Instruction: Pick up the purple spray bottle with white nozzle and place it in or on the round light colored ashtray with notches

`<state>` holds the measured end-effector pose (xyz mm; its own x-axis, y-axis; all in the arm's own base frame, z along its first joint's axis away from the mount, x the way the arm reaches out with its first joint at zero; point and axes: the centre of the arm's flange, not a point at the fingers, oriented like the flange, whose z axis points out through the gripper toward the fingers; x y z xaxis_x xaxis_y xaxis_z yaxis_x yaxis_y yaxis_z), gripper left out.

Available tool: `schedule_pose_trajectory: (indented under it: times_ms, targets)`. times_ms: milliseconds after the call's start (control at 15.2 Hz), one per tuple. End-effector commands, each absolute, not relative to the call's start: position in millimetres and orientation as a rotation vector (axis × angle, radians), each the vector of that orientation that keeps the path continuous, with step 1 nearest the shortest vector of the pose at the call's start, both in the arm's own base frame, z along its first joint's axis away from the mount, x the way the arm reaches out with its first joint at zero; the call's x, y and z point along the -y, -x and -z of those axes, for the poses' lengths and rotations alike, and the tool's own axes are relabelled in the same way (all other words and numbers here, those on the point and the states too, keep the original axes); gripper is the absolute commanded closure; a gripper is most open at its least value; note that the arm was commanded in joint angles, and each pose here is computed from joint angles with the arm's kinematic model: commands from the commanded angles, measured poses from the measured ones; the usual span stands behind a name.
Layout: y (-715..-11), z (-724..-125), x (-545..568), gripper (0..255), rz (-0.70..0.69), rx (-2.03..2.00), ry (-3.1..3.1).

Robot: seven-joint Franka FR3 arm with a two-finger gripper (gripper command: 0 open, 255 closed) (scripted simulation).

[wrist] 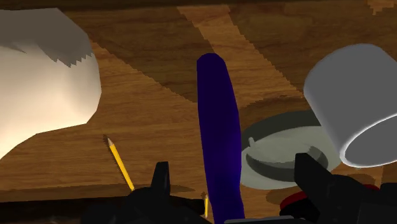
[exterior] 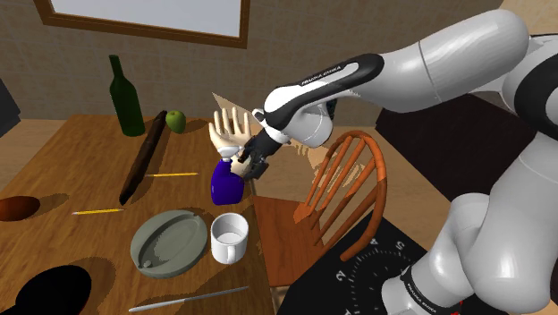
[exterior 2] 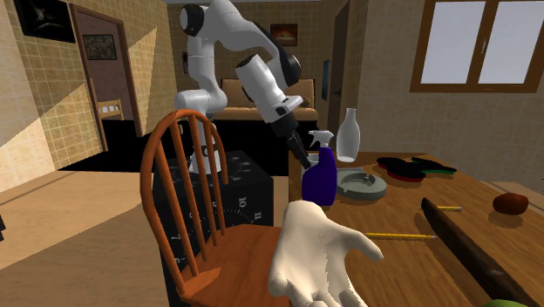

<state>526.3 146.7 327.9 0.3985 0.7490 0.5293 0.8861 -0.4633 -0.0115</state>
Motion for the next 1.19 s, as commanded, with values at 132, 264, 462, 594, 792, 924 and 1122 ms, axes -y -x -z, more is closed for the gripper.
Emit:
schedule_pose_trajectory:
  times_ms: [132,264,462,594,792,924,1122]
  targets:
    - [-534.0,-310.9,-160.4,0,0.683,1.446,2.351]
    - [-536.5,-302.0,-165.5,0,0.683,1.446,2.351]
    - [-538.5,-295.0,-169.5,0,0.683,1.446,2.351]
    - [-538.5,-295.0,-169.5,0,0.683,1.446,2.351]
    - [-538.5,-295.0,-169.5,0,0.683,1.446,2.351]
    - [-538.5,-295.0,-169.5,255,0.683,1.446,2.351]
    - [-538.5,-295.0,-169.5,255,0.683,1.446,2.351]
